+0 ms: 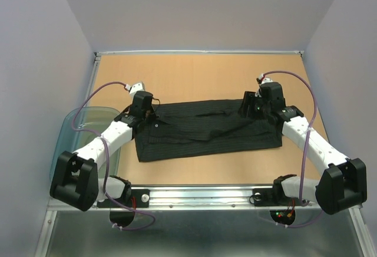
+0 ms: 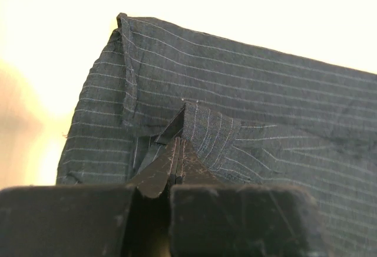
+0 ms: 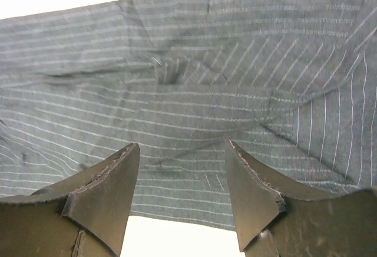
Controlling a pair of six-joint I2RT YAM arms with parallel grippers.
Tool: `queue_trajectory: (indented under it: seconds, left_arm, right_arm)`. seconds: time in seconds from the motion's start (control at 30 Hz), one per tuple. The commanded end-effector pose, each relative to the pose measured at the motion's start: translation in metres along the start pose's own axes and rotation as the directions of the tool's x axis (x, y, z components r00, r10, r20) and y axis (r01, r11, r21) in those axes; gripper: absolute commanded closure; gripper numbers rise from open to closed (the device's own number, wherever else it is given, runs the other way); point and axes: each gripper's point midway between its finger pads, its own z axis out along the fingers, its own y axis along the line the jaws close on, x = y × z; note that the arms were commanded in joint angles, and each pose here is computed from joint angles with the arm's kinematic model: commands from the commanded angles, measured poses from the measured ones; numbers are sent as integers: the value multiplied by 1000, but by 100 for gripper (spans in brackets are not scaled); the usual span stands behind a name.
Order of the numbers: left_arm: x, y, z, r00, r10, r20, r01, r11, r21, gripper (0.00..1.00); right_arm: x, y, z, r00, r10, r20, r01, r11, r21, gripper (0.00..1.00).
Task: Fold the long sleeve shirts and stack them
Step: Fold the shirt
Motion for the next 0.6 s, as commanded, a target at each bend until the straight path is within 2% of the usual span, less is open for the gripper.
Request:
queue_trajectory:
  seconds: [0.0, 0.37, 0.47, 0.57]
  left_arm:
    - [-15, -1, 11, 995, -67, 77, 69, 997, -21, 100]
    - [-29, 3, 27, 995, 6, 104, 3, 996, -93, 100]
    - [-28, 10, 27, 994, 12, 107, 1, 992, -126, 93]
    - [-31, 8, 25, 993, 8, 118, 6, 993, -118, 92]
  right_arm:
    - [8, -8, 0, 1000, -1, 4, 1, 1000, 21, 35]
    - [19, -3, 8, 999, 30, -31, -31, 999, -9, 35]
    - [22, 3, 11, 998, 51, -40, -53, 998, -45, 35]
    - [21, 10, 14, 996, 76, -41, -79, 994, -77, 35]
